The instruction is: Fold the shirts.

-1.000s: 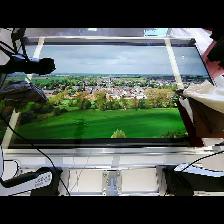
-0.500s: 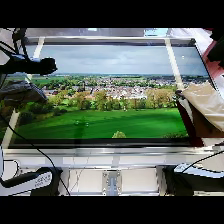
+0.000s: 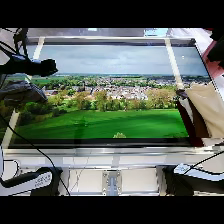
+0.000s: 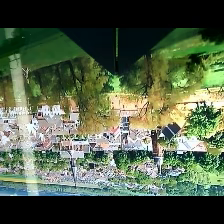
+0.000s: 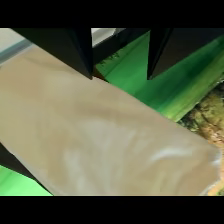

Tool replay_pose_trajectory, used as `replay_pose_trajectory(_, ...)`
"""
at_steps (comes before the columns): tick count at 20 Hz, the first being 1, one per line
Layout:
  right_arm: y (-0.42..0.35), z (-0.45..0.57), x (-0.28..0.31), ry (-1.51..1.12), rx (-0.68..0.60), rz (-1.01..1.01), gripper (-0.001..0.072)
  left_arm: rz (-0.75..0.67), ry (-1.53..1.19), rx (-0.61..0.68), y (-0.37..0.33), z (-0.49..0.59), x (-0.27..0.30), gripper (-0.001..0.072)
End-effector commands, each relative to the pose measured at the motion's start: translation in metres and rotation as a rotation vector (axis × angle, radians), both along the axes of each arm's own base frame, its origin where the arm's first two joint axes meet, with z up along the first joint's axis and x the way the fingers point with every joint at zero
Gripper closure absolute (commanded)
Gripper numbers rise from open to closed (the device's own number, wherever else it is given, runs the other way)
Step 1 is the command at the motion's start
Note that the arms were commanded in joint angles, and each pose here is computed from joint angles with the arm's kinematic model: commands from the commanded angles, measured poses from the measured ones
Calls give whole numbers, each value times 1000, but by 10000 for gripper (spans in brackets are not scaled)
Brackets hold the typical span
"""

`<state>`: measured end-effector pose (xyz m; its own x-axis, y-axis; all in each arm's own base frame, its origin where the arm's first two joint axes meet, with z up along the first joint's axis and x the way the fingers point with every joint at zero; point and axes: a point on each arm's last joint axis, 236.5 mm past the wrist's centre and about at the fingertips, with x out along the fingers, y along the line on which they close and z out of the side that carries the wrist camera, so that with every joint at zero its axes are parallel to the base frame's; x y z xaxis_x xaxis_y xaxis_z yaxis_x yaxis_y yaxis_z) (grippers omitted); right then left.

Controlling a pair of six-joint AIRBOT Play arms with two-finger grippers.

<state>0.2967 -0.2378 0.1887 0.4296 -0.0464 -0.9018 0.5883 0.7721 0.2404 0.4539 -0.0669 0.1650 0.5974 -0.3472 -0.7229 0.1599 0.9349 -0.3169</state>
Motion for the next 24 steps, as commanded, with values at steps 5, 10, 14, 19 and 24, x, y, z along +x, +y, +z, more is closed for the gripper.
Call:
replay_pose_trajectory(5,144,18,107,-291,165,418,330,29,-35,-26,0,7,9,696)
replay_pose_trajectory(10,271,-39,174,-345,-50,721,330,19,-37,-64,-8,10,8,697)
replay_pose_trajectory(14,316,-53,197,-387,-376,886,330,11,-39,-54,-8,10,8,697)
replay_pose_trajectory(19,307,-70,193,-300,-535,964,335,11,-38,-55,-8,10,8,697)
replay_pose_trajectory(24,308,-70,193,-302,-532,964,335,8,-32,-55,-8,9,6,696)
